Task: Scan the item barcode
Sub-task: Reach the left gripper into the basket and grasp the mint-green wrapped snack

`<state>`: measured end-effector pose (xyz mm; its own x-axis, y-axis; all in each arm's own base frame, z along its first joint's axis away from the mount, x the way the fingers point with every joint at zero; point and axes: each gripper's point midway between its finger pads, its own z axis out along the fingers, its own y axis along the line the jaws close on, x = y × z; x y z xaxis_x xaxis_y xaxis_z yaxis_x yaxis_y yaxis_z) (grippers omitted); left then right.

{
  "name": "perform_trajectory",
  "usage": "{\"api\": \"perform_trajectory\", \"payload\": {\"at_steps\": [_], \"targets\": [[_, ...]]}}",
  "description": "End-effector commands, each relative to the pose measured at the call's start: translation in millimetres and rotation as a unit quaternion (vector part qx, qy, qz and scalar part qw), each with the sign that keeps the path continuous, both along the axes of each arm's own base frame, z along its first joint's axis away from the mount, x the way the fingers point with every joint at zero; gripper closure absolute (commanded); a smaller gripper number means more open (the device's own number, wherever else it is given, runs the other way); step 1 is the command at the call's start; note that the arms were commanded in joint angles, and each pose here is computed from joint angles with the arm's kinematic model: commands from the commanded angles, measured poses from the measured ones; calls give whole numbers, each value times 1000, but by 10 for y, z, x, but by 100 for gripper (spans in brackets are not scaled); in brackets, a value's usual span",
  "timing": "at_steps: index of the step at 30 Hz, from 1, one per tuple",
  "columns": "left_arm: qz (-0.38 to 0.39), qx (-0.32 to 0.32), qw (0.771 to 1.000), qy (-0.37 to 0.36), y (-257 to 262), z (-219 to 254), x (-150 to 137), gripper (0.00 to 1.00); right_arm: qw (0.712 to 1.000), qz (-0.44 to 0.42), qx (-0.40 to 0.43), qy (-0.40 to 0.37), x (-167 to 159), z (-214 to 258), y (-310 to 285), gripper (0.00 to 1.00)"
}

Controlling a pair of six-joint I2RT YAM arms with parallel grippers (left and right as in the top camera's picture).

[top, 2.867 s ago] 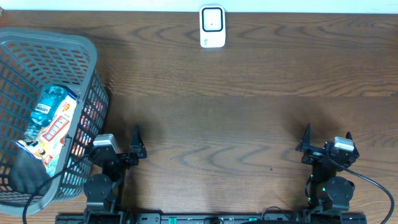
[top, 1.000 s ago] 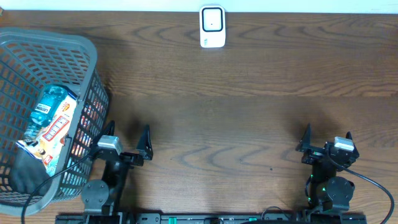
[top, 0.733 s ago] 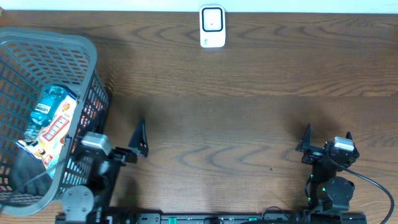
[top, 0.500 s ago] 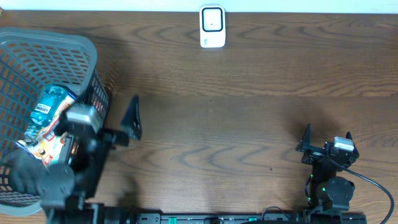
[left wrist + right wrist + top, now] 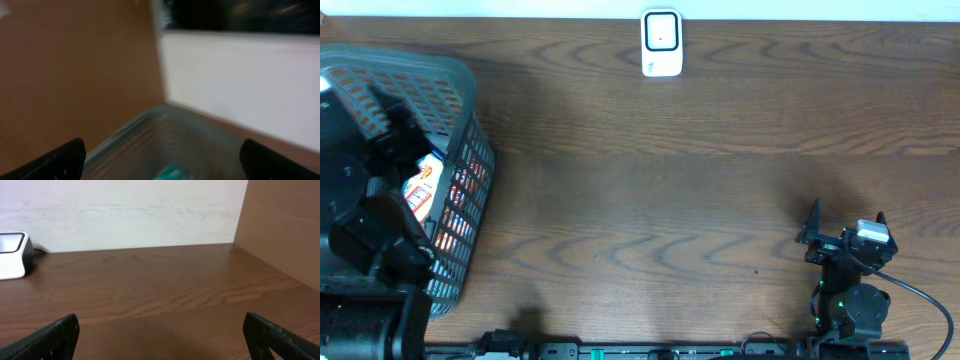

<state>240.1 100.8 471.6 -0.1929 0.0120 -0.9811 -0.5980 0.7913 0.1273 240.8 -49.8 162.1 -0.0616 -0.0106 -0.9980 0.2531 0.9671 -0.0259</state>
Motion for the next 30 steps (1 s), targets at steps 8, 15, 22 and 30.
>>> {"api": "perform_trajectory", "payload": {"at_steps": [8, 15, 22, 30], "targets": [[204, -66, 976, 32, 651, -389, -597, 2, 1000, 0, -7, 2, -1, -12, -4, 1], [196, -169, 961, 95, 905, -929, -536, 2, 1000, 0, -8, 2, -1, -12, -4, 1], [161, -312, 915, 199, 936, -1687, -401, 2, 1000, 0, -7, 2, -1, -12, -4, 1], [152, -410, 842, 316, 937, -2458, -233, 2, 1000, 0, -8, 2, -1, -12, -4, 1]]}}
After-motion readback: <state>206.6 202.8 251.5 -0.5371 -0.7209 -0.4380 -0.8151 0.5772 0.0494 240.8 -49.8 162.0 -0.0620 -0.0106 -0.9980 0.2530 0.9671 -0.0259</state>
